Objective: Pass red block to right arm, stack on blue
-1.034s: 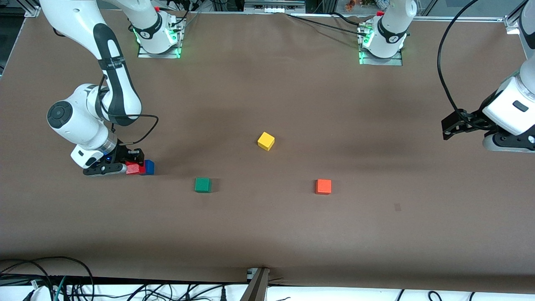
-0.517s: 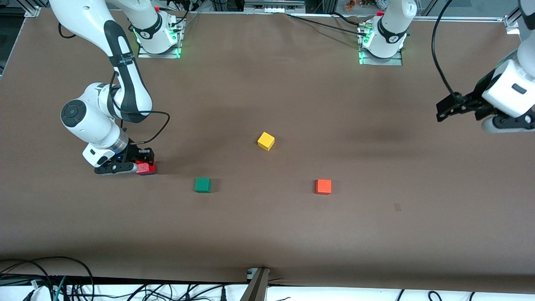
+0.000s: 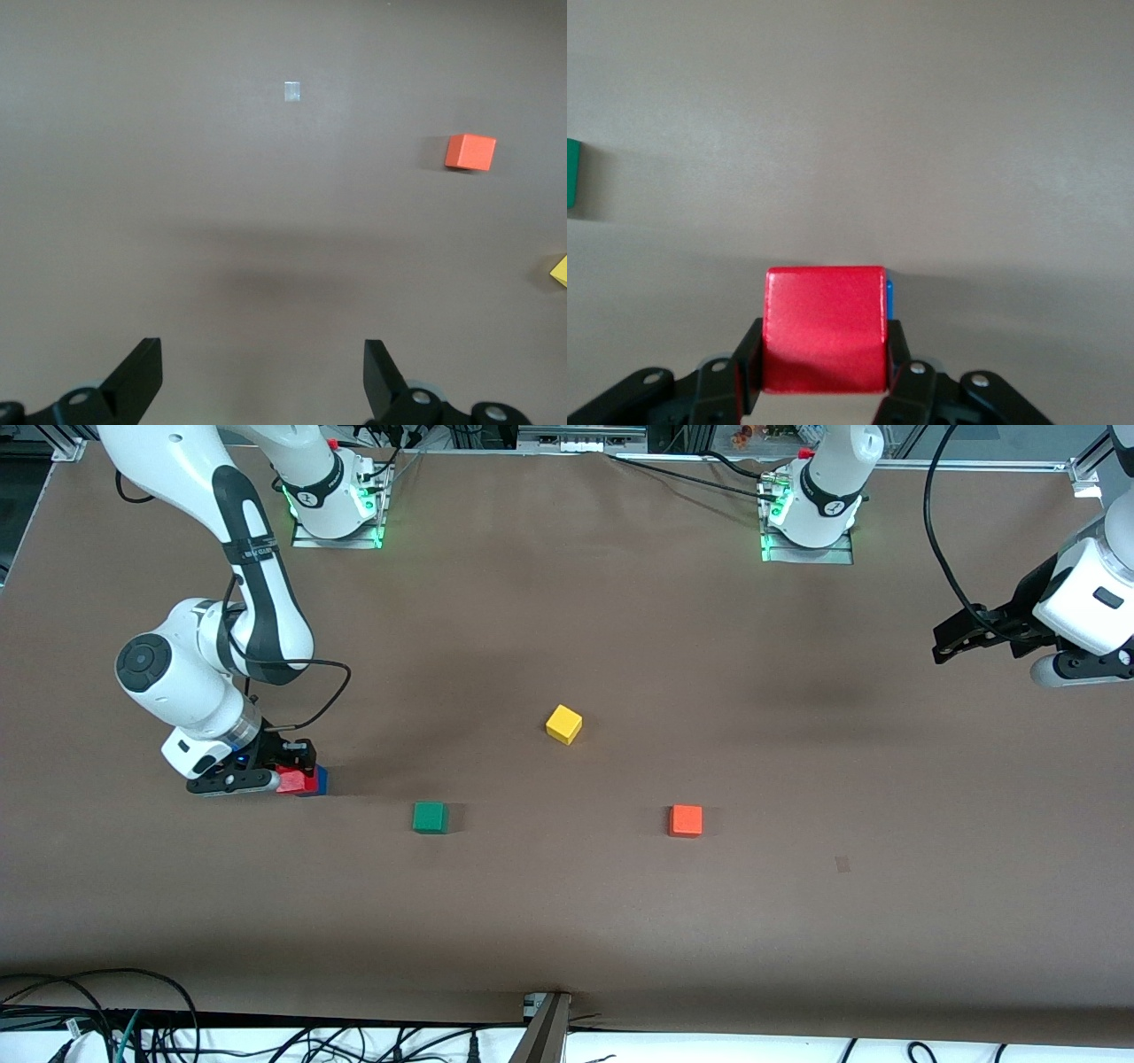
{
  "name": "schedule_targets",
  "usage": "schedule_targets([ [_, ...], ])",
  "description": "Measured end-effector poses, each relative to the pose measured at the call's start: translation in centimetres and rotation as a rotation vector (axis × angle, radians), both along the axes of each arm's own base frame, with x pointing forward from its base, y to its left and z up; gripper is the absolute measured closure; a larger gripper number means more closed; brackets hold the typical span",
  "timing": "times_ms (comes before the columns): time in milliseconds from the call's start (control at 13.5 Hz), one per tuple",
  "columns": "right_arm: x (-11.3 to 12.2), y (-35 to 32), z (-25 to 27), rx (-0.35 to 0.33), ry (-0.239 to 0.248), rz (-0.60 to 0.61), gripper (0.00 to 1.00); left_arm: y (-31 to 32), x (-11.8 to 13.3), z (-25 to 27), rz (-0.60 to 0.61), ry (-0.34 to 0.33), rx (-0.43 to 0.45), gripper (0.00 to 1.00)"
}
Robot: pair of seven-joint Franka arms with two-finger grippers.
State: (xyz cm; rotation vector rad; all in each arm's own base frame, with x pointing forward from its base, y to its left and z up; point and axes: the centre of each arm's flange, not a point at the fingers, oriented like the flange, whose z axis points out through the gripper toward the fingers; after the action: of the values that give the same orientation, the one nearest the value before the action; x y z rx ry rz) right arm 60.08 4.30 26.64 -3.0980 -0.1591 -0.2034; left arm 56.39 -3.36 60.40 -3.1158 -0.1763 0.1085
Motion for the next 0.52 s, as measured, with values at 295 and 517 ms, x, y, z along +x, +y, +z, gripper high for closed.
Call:
schedule_targets([
  [295, 0.03, -0.95, 0.72, -0.013, 0.001, 0.002, 0.44, 0.20, -0.21, 0.11, 0.003, -0.001, -0.002, 0.00],
  [517, 0.02, -1.03, 0.75, -0.015, 0.003, 0.002, 0.44, 0.09, -0.22, 0.02, 0.001, 0.001, -0.002, 0.00],
])
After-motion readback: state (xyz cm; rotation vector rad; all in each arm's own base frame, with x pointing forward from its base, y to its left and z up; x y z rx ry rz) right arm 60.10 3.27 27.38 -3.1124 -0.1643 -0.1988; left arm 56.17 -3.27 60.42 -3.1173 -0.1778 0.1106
